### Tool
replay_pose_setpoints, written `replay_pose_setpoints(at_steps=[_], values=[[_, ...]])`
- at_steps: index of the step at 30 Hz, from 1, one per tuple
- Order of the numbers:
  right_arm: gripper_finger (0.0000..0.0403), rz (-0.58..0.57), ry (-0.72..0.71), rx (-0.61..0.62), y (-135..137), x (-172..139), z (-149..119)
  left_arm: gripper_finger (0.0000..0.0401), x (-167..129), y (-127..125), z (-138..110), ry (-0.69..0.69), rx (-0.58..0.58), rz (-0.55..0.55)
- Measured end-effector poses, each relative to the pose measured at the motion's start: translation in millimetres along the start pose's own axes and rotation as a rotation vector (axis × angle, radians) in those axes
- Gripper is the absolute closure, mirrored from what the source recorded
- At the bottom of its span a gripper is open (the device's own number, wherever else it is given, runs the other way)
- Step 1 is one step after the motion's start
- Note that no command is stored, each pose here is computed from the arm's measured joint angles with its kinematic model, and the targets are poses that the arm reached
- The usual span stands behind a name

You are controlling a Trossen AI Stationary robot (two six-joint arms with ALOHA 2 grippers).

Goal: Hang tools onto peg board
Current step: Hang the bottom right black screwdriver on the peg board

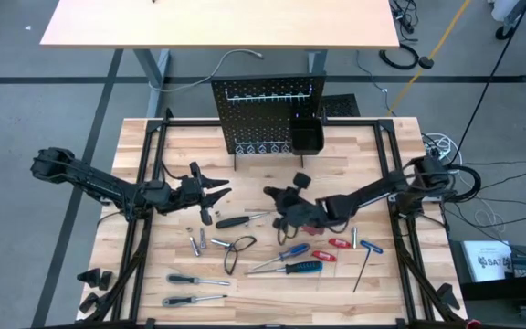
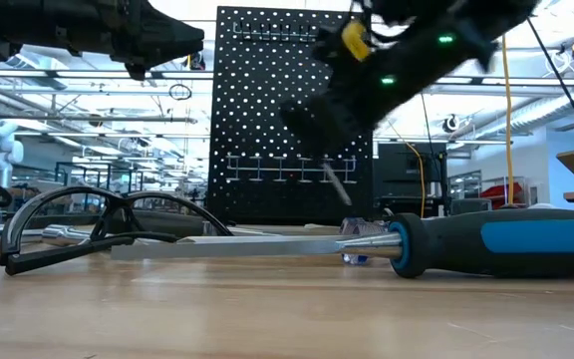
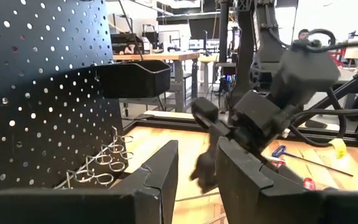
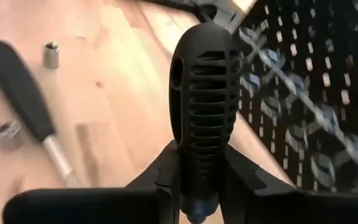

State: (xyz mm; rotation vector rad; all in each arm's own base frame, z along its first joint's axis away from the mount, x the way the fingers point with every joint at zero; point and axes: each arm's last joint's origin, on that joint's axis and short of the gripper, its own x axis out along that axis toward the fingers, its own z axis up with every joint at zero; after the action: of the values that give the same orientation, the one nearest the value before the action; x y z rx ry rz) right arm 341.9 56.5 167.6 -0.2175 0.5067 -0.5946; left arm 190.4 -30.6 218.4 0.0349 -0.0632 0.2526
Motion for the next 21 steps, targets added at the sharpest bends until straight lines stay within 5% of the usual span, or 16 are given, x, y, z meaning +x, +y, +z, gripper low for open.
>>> replay_pose_setpoints(at_steps=[4, 11, 21], values=[[0.0347, -0.052, -0.004, 0.181, -20.9, -33.4, -42.2, 0.0294, -0.2, -0.6, -1.6, 0.017, -0.003, -0.005], [0.0347, -0.001, -0.33, 0.838, -83.7, -78.6, -104.8, 0.0294, -0.2, -0.9, -3.5, 0.035, -0.038, -0.011], [0.0347, -0.18, -0.522, 1.214, -129.4, -64.6, -102.4, 0.0294, -0.1, -0.3, 2.6, -0.024, -0.091, -0.008]])
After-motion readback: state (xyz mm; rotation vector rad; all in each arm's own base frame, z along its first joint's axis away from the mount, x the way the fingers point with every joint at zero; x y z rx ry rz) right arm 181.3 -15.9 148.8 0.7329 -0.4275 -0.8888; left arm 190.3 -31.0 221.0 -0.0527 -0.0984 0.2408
